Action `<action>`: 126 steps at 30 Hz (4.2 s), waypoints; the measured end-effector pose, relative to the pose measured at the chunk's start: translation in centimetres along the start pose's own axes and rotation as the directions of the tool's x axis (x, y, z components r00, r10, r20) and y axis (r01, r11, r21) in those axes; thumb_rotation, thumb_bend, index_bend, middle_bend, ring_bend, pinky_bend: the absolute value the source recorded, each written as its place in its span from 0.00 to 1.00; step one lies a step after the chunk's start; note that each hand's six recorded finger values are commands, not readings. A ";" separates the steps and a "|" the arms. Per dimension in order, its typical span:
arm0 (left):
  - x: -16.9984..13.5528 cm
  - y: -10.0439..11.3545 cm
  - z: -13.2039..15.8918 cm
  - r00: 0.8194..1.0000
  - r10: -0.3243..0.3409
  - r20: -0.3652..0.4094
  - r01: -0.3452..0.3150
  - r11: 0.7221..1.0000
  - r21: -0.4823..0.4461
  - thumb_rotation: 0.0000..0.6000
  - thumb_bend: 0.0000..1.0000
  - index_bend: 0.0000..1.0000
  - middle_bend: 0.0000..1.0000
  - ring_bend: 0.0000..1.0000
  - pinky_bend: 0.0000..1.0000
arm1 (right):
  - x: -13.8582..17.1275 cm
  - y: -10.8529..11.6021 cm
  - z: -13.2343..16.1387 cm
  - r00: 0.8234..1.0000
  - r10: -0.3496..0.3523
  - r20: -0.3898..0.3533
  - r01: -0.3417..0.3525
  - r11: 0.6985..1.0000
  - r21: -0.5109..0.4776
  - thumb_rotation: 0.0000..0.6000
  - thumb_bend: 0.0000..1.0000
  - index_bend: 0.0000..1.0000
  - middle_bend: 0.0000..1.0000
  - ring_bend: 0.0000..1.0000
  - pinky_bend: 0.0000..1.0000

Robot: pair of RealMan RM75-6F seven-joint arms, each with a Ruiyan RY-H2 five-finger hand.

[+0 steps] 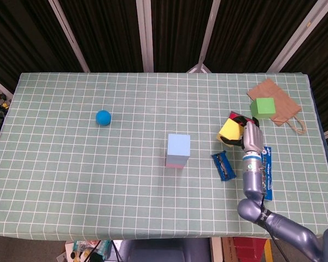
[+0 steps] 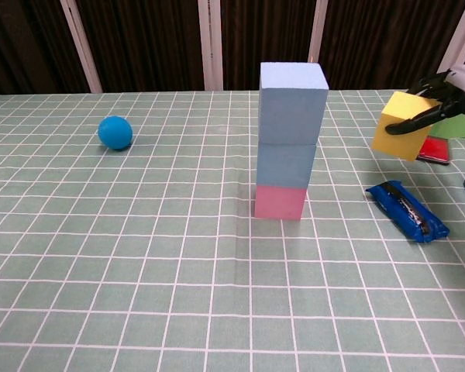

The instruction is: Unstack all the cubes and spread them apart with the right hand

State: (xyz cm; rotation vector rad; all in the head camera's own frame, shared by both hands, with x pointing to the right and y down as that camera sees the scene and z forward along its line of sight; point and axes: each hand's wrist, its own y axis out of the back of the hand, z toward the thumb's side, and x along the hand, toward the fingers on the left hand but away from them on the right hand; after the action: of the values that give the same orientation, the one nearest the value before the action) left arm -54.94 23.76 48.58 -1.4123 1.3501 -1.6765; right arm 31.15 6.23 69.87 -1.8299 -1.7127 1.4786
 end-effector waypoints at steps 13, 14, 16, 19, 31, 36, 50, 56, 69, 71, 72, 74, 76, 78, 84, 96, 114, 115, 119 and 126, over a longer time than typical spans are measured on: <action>-0.3 0.1 0.1 1.000 0.006 0.004 -0.006 1.000 -0.003 1.00 0.25 0.05 0.00 0.00 0.00 | 0.5 1.7 -3.4 0.997 0.072 0.014 -0.072 0.997 0.031 1.00 0.19 0.07 0.17 0.09 0.04; -0.4 0.1 0.1 1.000 0.006 0.004 -0.006 1.000 -0.002 1.00 0.25 0.05 0.00 0.00 0.00 | 0.6 1.6 -3.5 0.997 0.077 0.010 -0.077 0.996 0.038 1.00 0.19 0.04 0.13 0.06 0.03; -0.3 0.1 0.0 1.000 0.006 0.002 -0.006 1.000 -0.003 1.00 0.25 0.05 0.00 0.00 0.00 | 0.6 1.3 -3.6 0.997 0.081 0.001 -0.081 0.995 0.053 1.00 0.19 0.00 0.05 0.03 0.01; -0.3 0.1 -0.1 1.000 0.007 0.000 -0.007 1.000 -0.007 1.00 0.25 0.05 0.00 0.00 0.00 | 0.8 1.1 -3.3 0.997 0.076 -0.023 -0.074 0.995 0.066 1.00 0.19 0.00 0.00 0.00 0.00; -0.2 0.0 0.0 1.000 -0.004 0.006 0.004 1.000 -0.006 1.00 0.25 0.05 0.00 0.00 0.00 | 4.4 3.4 0.7 0.965 0.210 -0.157 -0.222 0.973 -0.059 1.00 0.16 0.00 0.00 0.00 0.00; -0.5 -0.1 0.2 1.000 -0.013 0.017 0.013 1.000 -0.010 1.00 0.25 0.05 0.00 0.00 0.00 | 6.2 5.1 2.2 0.914 0.352 -0.204 -0.372 0.925 -0.070 1.00 0.15 0.00 0.00 0.00 0.00; -0.4 0.2 -0.1 1.000 -0.007 0.011 0.007 1.000 -0.019 1.00 0.26 0.05 0.00 0.00 0.00 | 10.3 1.5 7.3 0.730 0.599 -0.328 -0.658 0.746 -0.100 1.00 0.15 0.00 0.00 0.00 0.00; -0.3 0.1 0.0 1.000 -0.013 0.014 0.013 1.000 -0.016 1.00 0.25 0.05 0.00 0.00 0.00 | 10.3 0.5 9.2 0.723 0.582 -0.371 -0.660 0.742 -0.122 1.00 0.15 0.00 0.00 0.00 0.00; -0.3 0.3 -0.2 1.000 -0.010 0.010 0.010 1.000 -0.027 1.00 0.25 0.05 0.00 0.00 0.00 | 10.3 -1.4 12.3 0.718 0.567 -0.404 -0.655 0.747 -0.116 1.00 0.15 0.01 0.04 0.01 0.00; -0.3 0.3 -0.3 1.000 -0.011 0.008 0.012 1.000 -0.025 1.00 0.25 0.05 0.00 0.00 0.00 | 10.2 -1.8 12.7 0.726 0.556 -0.406 -0.643 0.757 -0.113 1.00 0.15 0.03 0.05 0.03 0.00; -0.3 0.3 -0.3 1.000 -0.013 0.007 0.013 1.000 -0.024 1.00 0.25 0.05 0.00 0.00 0.00 | 10.1 -1.9 12.8 0.730 0.549 -0.406 -0.636 0.763 -0.112 1.00 0.15 0.05 0.07 0.05 0.00; -0.2 0.2 -0.3 1.000 -0.016 0.006 0.016 1.000 -0.023 1.00 0.25 0.05 0.00 0.00 0.00 | 9.9 -2.3 13.2 0.745 0.531 -0.404 -0.616 0.780 -0.111 1.00 0.15 0.09 0.08 0.08 0.00; -0.2 0.3 -0.3 1.000 -0.016 0.006 0.016 1.000 -0.024 1.00 0.25 0.05 0.00 0.00 0.00 | 9.7 -2.6 13.6 0.760 0.512 -0.401 -0.595 0.796 -0.111 1.00 0.15 0.14 0.11 0.11 0.00; -0.2 0.3 -0.3 1.000 -0.016 0.005 0.016 1.000 -0.025 1.00 0.25 0.05 0.00 0.00 0.00 | 9.3 -2.9 13.9 0.781 0.483 -0.395 -0.563 0.819 -0.112 1.00 0.15 0.17 0.14 0.14 0.00; -0.1 0.4 -0.4 1.000 -0.016 0.003 0.017 0.999 -0.028 1.00 0.25 0.05 0.00 0.00 0.00 | 8.4 -4.2 14.5 0.841 0.398 -0.365 -0.465 0.878 -0.114 1.00 0.15 0.22 0.19 0.20 0.00; 0.1 0.2 -0.6 1.000 -0.028 -0.007 0.028 0.999 -0.027 1.00 0.25 0.07 0.00 0.00 0.00 | 7.9 -5.3 14.9 0.873 0.332 -0.358 -0.396 0.910 -0.121 1.00 0.26 0.46 0.45 0.50 0.11; 0.1 0.3 -0.6 1.000 -0.023 -0.006 0.023 0.999 -0.033 1.00 0.25 0.09 0.00 0.00 0.00 | 5.3 -2.6 13.7 0.937 0.122 -0.327 -0.186 0.967 -0.172 1.00 0.32 0.61 0.54 0.59 0.17; 0.1 0.3 -0.6 1.000 -0.023 -0.008 0.023 0.999 -0.033 1.00 0.25 0.09 0.00 0.00 0.00 | 5.0 -2.6 13.5 0.942 0.108 -0.318 -0.167 0.973 -0.162 1.00 0.32 0.61 0.54 0.59 0.17; 0.1 0.2 -0.5 1.000 -0.026 -0.007 0.026 0.999 -0.028 1.00 0.25 0.10 0.00 0.00 0.00 | 3.4 -2.6 12.6 0.960 0.053 -0.276 -0.081 0.992 -0.093 1.00 0.31 0.61 0.54 0.58 0.15; 0.1 -0.1 -0.3 0.999 -0.034 -0.004 0.034 0.999 -0.010 1.00 0.25 0.10 0.00 0.00 0.00 | 1.8 -3.7 12.5 0.968 -0.010 -0.252 0.027 0.998 0.063 1.00 0.31 0.42 0.32 0.30 0.02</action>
State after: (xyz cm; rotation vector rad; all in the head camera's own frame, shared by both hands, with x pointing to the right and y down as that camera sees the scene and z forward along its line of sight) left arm -55.21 23.77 48.74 -1.4457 1.3453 -1.6971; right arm 18.93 3.27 65.85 -1.8703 -1.5370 1.2191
